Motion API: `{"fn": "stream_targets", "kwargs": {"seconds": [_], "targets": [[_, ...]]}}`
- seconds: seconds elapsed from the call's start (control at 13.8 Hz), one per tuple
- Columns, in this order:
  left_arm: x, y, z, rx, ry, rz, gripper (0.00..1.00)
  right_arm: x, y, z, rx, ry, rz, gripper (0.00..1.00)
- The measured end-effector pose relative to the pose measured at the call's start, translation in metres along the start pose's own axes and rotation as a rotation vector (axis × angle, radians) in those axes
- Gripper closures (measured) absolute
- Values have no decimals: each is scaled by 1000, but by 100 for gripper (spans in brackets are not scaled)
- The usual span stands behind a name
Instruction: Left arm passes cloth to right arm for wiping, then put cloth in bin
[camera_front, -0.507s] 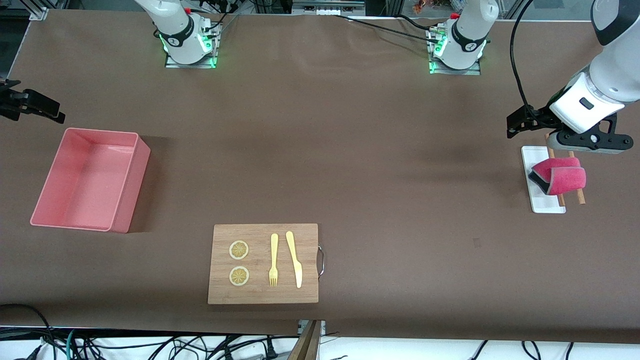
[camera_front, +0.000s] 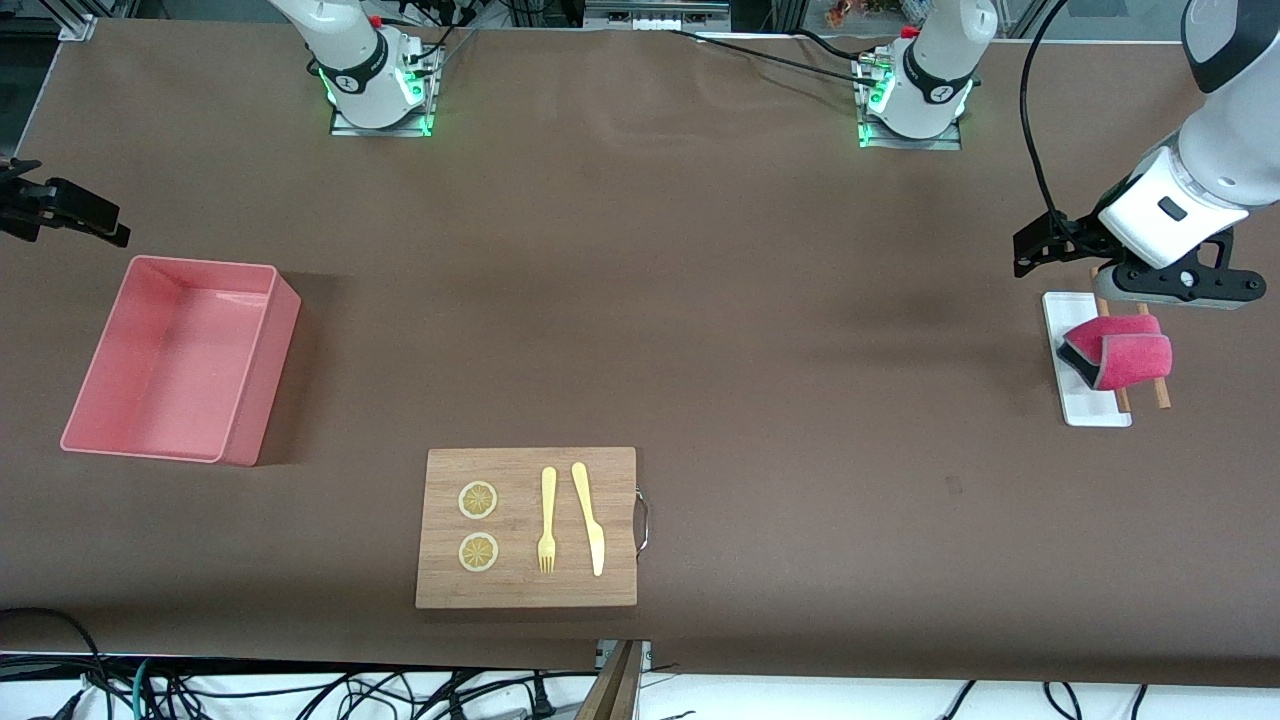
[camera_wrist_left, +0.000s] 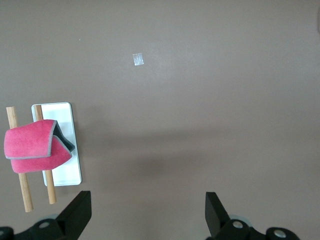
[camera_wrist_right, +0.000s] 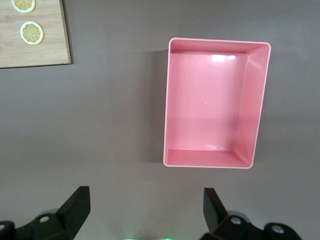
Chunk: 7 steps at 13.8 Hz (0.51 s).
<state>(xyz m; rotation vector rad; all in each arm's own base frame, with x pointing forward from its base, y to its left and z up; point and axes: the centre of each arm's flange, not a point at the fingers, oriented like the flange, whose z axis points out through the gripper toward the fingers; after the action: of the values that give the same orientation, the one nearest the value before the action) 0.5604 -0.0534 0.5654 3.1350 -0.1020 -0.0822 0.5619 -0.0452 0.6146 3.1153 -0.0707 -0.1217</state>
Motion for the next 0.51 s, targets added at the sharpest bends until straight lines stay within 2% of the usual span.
{"fn": "stream_targets", "kwargs": {"seconds": [0.51], "targets": [[-1, 1, 3, 1, -24, 1, 0, 0, 0, 0, 0, 0, -1, 0]]}}
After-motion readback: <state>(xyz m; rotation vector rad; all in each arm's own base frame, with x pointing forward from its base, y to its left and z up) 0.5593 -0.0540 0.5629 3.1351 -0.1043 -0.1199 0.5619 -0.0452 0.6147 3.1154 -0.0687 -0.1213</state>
